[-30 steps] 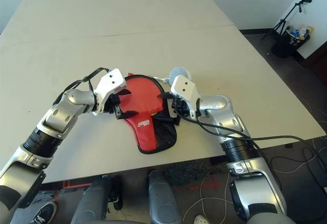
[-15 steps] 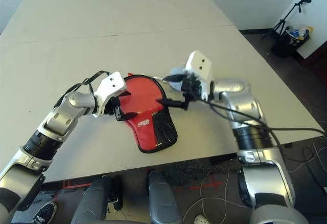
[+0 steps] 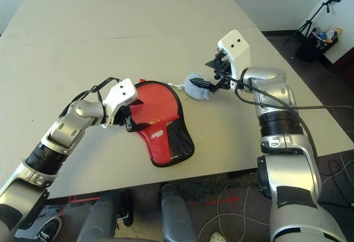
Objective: Store the ping-pong paddle in its case and zip it.
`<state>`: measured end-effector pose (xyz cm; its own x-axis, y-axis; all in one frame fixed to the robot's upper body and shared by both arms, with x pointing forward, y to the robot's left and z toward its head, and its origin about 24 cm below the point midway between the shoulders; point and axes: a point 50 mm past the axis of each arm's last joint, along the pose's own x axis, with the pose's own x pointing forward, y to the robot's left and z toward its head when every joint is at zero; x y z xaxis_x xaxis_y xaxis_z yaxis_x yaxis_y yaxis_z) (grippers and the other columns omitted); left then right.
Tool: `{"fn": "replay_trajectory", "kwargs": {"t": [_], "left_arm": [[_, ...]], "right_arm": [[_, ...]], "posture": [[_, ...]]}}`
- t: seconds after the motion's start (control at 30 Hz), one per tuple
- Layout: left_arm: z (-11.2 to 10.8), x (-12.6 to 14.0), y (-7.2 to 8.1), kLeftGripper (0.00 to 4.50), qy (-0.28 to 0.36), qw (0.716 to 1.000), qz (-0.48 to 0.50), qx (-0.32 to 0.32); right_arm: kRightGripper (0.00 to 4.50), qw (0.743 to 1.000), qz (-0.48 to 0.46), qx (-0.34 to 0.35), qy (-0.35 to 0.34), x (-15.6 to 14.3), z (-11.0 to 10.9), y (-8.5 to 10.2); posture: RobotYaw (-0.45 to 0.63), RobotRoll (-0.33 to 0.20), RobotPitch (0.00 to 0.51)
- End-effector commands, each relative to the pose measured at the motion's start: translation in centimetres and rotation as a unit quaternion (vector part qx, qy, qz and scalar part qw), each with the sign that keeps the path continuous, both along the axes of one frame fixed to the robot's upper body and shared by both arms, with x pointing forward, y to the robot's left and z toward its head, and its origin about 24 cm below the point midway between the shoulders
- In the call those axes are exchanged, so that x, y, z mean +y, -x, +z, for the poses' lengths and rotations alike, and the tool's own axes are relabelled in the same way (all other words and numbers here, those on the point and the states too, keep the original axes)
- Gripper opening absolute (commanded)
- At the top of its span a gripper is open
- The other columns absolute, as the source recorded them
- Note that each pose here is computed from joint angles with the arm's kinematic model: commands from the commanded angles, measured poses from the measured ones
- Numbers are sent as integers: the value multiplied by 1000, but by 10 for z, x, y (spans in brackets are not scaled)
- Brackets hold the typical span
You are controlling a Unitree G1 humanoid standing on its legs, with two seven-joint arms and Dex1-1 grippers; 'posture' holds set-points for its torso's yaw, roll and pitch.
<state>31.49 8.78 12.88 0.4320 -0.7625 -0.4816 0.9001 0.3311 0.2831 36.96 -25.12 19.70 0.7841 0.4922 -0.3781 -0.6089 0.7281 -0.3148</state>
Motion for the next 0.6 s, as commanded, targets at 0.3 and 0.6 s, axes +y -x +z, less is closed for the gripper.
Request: {"fn": "replay_trajectory", "kwargs": {"t": [0.3, 0.6], "left_arm": [[-18, -3, 6, 4500, -20, 999, -6, 39], [-18, -2, 6, 4500, -20, 999, -3, 41]], "right_arm": [[3942, 994, -17, 104, -28, -6, -32, 1], [1241, 987, 19, 151, -47, -15, -35, 15]], "posture": [[-132, 0, 205], [-128, 0, 206]]}}
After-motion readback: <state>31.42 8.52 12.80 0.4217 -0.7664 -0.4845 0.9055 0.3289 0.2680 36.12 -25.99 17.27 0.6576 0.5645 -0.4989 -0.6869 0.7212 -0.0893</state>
